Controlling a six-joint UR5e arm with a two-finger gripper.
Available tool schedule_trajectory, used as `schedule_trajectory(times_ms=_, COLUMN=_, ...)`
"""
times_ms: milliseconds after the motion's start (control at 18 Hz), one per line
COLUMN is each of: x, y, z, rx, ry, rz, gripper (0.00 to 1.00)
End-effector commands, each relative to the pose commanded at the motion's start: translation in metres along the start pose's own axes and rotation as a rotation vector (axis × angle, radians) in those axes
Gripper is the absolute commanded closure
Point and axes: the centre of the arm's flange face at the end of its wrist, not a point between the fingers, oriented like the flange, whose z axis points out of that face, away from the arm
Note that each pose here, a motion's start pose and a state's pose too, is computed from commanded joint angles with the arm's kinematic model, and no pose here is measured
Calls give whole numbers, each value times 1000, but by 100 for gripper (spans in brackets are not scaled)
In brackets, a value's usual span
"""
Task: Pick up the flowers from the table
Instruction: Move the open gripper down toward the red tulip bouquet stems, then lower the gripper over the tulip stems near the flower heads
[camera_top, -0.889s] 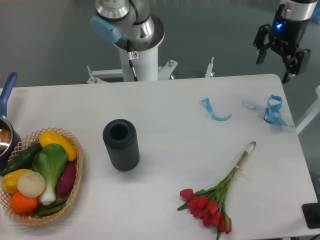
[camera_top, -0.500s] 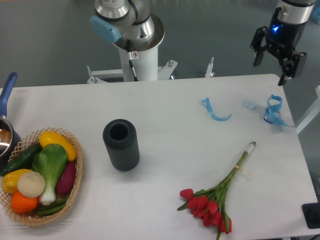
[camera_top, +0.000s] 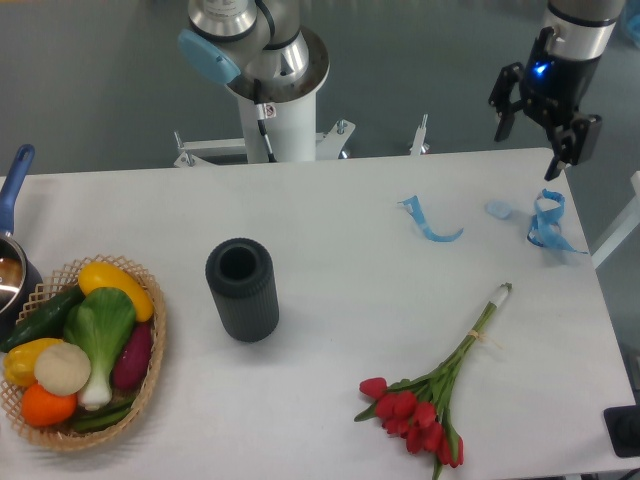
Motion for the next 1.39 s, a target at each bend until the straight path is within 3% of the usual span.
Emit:
schedule_trajectory(times_ms=333, x=-14, y=-51, z=48, rx=21, ry=48, rz=-152, gripper=0)
schedule_trajectory(times_ms=556, x=-35, y=-74, z=89, rx=25, ry=-15, rz=-251, gripper=0)
schedule_trajectory(times_ms=833, x=-50, y=-90, z=138, rx=33, ry=-40, rz=-230, gripper=0)
schedule_trajectory(times_ms=1389, x=-75, y=-85, z=213, rx=33, ry=34, rz=-258, gripper=0)
